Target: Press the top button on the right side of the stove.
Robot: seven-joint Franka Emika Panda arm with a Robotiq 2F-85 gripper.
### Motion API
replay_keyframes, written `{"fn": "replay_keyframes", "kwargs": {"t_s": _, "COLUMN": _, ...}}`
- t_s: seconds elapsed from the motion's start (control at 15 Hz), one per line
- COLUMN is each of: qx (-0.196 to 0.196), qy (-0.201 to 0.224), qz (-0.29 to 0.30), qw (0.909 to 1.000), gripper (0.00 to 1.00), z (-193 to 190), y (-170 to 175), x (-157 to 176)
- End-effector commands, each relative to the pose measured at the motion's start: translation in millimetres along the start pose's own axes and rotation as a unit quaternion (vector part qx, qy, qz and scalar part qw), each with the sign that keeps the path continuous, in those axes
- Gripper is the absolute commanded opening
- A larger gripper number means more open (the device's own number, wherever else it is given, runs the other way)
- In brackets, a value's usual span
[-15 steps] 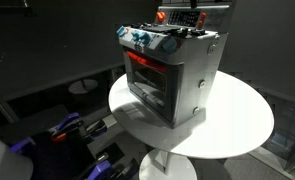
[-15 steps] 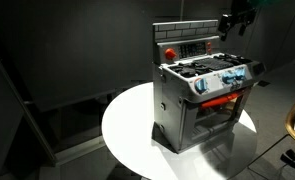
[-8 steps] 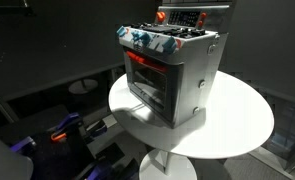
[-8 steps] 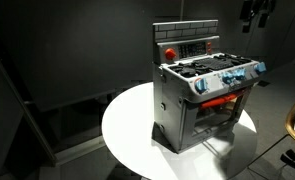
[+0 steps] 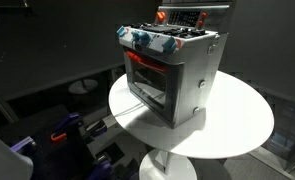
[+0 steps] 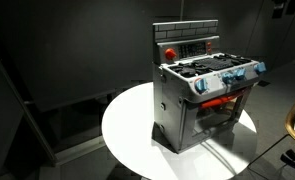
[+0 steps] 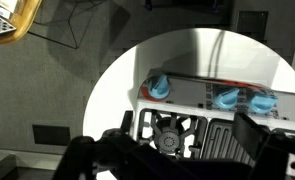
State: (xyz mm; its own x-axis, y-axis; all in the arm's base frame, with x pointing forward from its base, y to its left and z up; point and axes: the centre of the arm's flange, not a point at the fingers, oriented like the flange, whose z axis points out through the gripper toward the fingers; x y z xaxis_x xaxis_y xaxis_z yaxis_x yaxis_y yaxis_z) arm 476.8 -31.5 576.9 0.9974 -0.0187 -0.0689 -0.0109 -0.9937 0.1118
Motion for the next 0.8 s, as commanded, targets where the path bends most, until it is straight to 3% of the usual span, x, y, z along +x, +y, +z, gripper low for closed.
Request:
{"fn": "replay_keyframes", "kwargs": {"t_s": 0.0, "qx": 0.015, "qy": 0.016, "qz": -0.016, "qw": 0.9996, "gripper": 1.0, "z": -4, "y": -4, "x": -45}}
{"fn": "replay_keyframes", "kwargs": {"t_s": 0.47, "qx": 0.047, "qy": 0.027, "qz": -0.017, "qw": 0.9984, "gripper": 1.0, "z": 2, "y": -13, "x": -89}}
{"fn": "replay_keyframes", "kwargs": {"t_s": 0.73, "qx": 0.039, "qy": 0.017, "qz": -0.006, "qw": 0.9991, "gripper": 1.0, "z": 2, "y": -14, "x": -84}}
